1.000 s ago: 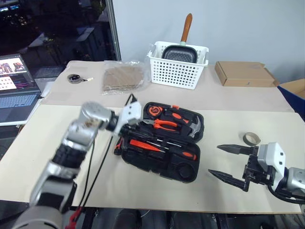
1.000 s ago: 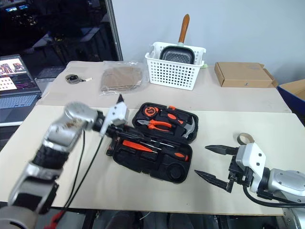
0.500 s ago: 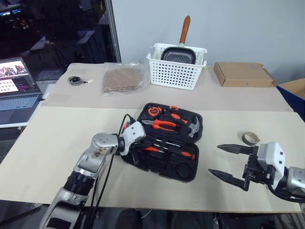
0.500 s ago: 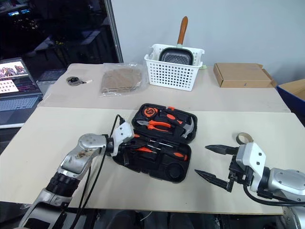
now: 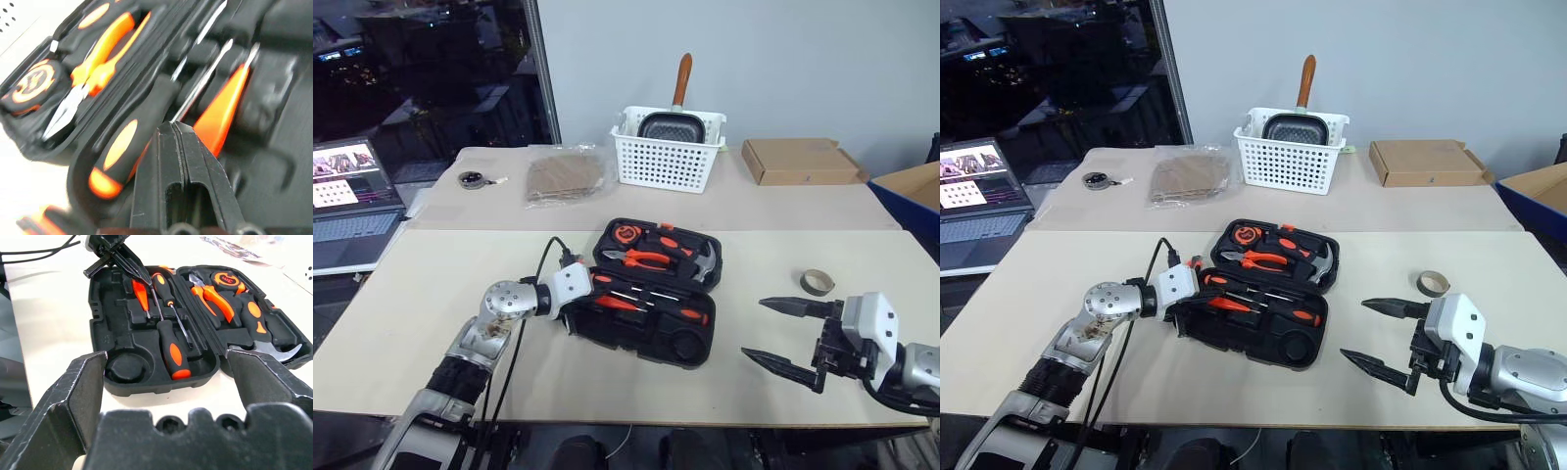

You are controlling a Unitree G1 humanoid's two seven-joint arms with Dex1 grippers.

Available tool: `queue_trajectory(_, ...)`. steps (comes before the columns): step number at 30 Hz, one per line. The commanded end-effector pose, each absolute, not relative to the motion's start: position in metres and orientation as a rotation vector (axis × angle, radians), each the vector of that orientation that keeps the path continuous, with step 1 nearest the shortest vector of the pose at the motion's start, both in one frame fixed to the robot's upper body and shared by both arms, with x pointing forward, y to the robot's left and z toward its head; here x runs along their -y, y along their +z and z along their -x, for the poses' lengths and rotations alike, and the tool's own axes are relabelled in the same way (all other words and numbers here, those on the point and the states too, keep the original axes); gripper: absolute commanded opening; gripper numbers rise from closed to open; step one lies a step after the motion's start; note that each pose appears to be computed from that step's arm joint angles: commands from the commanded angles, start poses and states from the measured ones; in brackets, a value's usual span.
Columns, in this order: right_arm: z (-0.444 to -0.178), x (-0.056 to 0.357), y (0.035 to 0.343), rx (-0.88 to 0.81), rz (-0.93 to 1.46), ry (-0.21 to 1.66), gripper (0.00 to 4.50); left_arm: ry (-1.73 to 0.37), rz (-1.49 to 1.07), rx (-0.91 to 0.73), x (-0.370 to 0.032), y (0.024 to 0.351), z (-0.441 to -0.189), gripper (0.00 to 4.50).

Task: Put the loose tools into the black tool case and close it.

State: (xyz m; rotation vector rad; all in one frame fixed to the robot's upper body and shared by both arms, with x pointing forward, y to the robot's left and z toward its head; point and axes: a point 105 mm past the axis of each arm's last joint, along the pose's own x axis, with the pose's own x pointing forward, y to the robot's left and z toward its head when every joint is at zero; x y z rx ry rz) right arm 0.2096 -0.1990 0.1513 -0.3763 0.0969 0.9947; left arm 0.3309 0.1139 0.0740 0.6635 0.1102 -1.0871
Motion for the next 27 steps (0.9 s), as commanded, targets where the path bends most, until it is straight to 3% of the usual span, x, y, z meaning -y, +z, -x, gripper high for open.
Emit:
queue_trajectory(1, -0.209, 0.193, 0.159, -0.064, 0.393, 1.024, 4.5, -1.114, -0.737, -0.297, -0.13, 0.028, -0.317, 0.03)
queue_trajectory(7, -0.211, 0.19, 0.161, -0.06, 0.393, 1.033, 4.5, -1.132, -0.691, -0.283, -0.127, 0.036, -0.313, 0.03)
queue_trajectory(15, -0.214, 0.187, 0.16, -0.058, 0.389, 1.046, 4.5, -1.27, -0.515, -0.501, -0.125, 0.028, -0.288, 0.03)
queue_trajectory(19, -0.215, 0.186, 0.159, -0.057, 0.388, 1.049, 4.5, -1.265, -0.471, -0.525, -0.124, 0.036, -0.291, 0.03)
queue_trajectory(23, -0.213, 0.183, 0.158, -0.053, 0.385, 1.053, 4.5, -1.224, -0.337, -0.483, -0.12, 0.058, -0.298, 0.03)
queue_trajectory(27, -0.212, 0.181, 0.161, -0.028, 0.364, 1.056, 4.5, -1.239, -0.105, -0.337, -0.116, 0.112, -0.293, 0.03)
